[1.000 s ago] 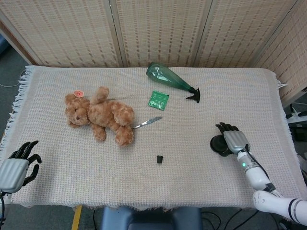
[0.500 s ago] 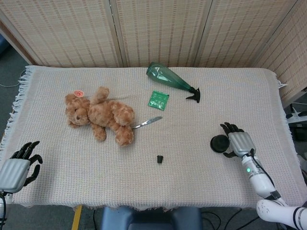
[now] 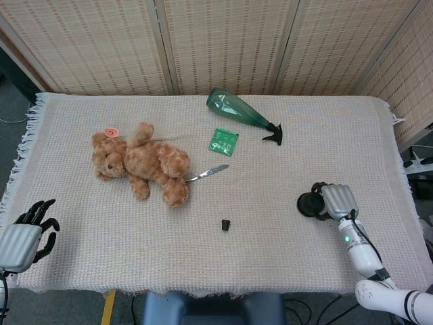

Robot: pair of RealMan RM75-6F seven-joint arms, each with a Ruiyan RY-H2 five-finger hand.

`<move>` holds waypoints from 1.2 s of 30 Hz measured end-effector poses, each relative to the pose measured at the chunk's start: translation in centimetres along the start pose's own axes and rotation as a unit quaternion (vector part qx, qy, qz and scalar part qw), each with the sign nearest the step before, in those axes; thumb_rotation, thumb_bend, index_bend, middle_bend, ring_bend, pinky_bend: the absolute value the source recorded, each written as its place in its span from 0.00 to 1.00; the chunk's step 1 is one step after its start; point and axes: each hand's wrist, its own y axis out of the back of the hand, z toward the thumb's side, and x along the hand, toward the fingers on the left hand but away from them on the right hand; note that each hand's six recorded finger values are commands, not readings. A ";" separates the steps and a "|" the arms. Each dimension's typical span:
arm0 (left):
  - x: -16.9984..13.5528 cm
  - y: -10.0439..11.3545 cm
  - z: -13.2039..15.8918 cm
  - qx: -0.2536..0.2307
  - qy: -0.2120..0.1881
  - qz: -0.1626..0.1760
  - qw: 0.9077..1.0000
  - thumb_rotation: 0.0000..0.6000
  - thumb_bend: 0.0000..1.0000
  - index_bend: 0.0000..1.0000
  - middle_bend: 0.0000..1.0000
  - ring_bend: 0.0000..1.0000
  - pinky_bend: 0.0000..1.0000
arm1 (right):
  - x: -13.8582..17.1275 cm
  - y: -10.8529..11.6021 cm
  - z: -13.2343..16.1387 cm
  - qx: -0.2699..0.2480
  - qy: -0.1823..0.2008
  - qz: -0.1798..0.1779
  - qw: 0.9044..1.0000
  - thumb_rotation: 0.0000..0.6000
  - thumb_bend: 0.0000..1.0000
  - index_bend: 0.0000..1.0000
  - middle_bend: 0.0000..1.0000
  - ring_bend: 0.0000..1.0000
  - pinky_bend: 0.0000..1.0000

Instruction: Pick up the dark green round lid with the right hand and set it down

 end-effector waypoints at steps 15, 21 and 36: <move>0.1 0.0 0.0 -0.001 0.001 -0.001 1.000 1.00 0.53 0.50 0.10 0.10 0.32 | 3.3 2.5 1.0 -0.021 0.046 -0.051 0.997 1.00 0.11 0.44 0.37 0.44 0.46; 0.0 0.1 0.0 -0.003 0.001 0.002 1.000 1.00 0.53 0.51 0.10 0.10 0.32 | 6.2 2.2 -0.6 0.023 0.040 -0.038 0.998 1.00 0.11 0.44 0.37 0.44 0.46; 0.1 0.0 0.0 -0.003 0.001 -0.002 1.000 1.00 0.53 0.51 0.10 0.10 0.32 | 7.9 -2.1 -4.0 0.107 -0.014 0.089 0.990 1.00 0.11 0.13 0.12 0.13 0.38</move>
